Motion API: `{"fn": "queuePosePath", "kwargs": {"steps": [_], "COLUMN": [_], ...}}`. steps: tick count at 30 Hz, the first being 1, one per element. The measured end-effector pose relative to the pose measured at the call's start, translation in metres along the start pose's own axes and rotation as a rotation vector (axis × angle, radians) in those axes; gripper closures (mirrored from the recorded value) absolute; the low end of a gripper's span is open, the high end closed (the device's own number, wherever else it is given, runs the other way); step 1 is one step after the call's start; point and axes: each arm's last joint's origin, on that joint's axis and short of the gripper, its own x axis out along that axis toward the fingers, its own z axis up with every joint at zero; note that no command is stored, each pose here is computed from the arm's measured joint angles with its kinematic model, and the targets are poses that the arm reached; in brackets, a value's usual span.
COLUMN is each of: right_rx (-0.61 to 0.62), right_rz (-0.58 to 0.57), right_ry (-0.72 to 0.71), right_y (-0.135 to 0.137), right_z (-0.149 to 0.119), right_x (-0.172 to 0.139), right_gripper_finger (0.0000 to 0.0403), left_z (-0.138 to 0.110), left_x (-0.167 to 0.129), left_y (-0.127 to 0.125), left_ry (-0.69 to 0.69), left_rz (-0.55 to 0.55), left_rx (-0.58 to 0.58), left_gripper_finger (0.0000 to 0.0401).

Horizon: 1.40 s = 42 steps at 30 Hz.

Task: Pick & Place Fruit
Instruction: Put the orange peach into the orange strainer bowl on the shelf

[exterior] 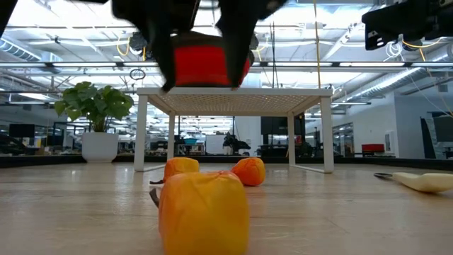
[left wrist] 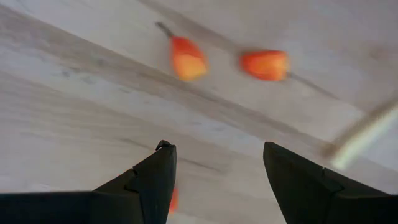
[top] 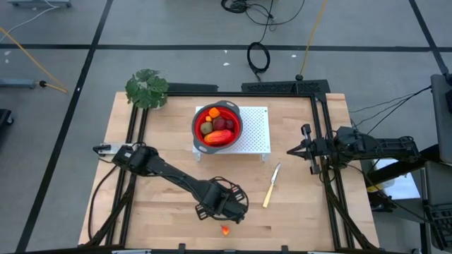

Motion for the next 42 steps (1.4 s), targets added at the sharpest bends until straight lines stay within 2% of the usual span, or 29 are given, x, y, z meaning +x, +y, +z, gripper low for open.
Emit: {"fn": "queuePosePath", "kwargs": {"steps": [8, 26, 38, 42], "right_rx": [-0.008, -0.002, -0.002, -0.002], "right_rz": [0.000, 0.002, 0.002, 0.002], "right_ry": [0.001, 0.015, 0.014, 0.014], "right_y": [0.000, 0.000, 0.000, 0.000], "right_z": [0.000, -0.001, -0.001, -0.001], "right_x": [0.000, 0.000, 0.000, 0.000], "right_gripper_finger": [0.0403, 0.0403, 0.0403, 0.0403], "left_z": [0.014, 0.031, 0.035, 0.035], "left_x": [0.027, 0.070, 0.079, 0.079], "left_y": [0.002, 0.003, 0.008, 0.008], "left_ry": [-0.055, -0.058, -0.052, -0.055], "left_rz": [0.068, 0.073, 0.107, 0.106], "left_rx": [-0.023, -0.053, -0.053, -0.053], "left_gripper_finger": [0.0160, 0.0160, 0.0162, 0.0188]}}
